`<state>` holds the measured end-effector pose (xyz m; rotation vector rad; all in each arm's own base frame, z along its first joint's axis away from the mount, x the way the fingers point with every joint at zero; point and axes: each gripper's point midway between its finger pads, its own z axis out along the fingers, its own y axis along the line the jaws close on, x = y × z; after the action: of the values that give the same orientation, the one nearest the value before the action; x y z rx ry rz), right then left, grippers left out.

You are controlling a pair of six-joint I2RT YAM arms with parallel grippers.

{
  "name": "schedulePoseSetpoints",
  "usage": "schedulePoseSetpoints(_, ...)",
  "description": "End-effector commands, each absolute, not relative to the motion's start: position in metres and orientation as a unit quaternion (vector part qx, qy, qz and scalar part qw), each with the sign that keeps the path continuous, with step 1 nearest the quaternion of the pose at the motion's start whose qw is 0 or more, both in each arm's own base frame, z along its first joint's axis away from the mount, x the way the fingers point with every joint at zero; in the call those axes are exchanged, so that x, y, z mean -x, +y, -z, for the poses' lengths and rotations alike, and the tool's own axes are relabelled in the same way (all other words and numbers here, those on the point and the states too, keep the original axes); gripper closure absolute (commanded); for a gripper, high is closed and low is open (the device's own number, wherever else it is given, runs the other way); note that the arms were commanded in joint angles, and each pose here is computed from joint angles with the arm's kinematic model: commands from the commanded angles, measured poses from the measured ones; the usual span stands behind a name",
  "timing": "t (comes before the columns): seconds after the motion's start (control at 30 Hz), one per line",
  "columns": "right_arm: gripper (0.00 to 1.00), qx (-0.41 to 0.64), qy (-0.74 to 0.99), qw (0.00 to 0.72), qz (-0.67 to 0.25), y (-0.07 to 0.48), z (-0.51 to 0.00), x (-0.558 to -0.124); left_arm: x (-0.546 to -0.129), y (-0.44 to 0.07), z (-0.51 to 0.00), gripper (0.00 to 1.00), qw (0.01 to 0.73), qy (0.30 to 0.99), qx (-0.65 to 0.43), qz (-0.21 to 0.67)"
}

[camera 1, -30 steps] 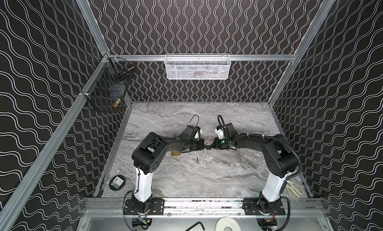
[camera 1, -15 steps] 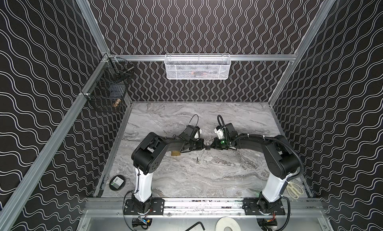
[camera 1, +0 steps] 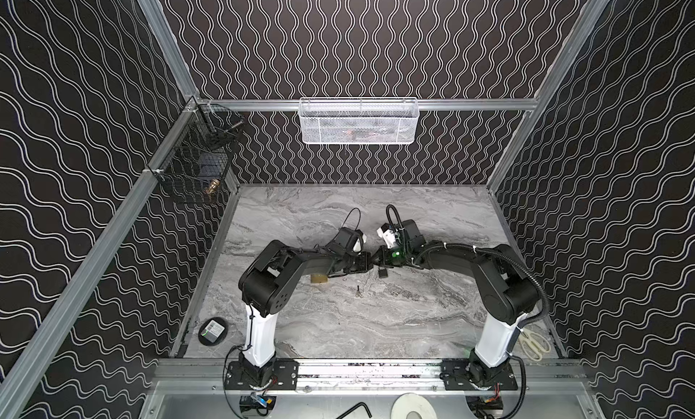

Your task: Unlock with the key

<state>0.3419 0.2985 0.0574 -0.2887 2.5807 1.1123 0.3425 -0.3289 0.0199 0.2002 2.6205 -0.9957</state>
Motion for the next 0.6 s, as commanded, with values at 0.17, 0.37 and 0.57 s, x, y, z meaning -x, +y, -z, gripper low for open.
schedulePoseSetpoints(0.17,0.89,0.109,0.896,0.168,-0.397,0.306,-0.062,-0.344,-0.331,-0.306,-0.013,1.00,0.152,0.935,-0.068,0.312)
schedulePoseSetpoints(0.37,0.86,0.063,0.917,0.169,-0.355,0.262,-0.053,-0.336,-0.326,-0.301,-0.036,1.00,0.169,0.924,-0.093,0.330)
schedulePoseSetpoints(0.57,0.84,0.027,0.932,0.160,-0.324,0.222,-0.037,-0.330,-0.306,-0.329,-0.060,1.00,0.163,0.903,-0.148,0.368)
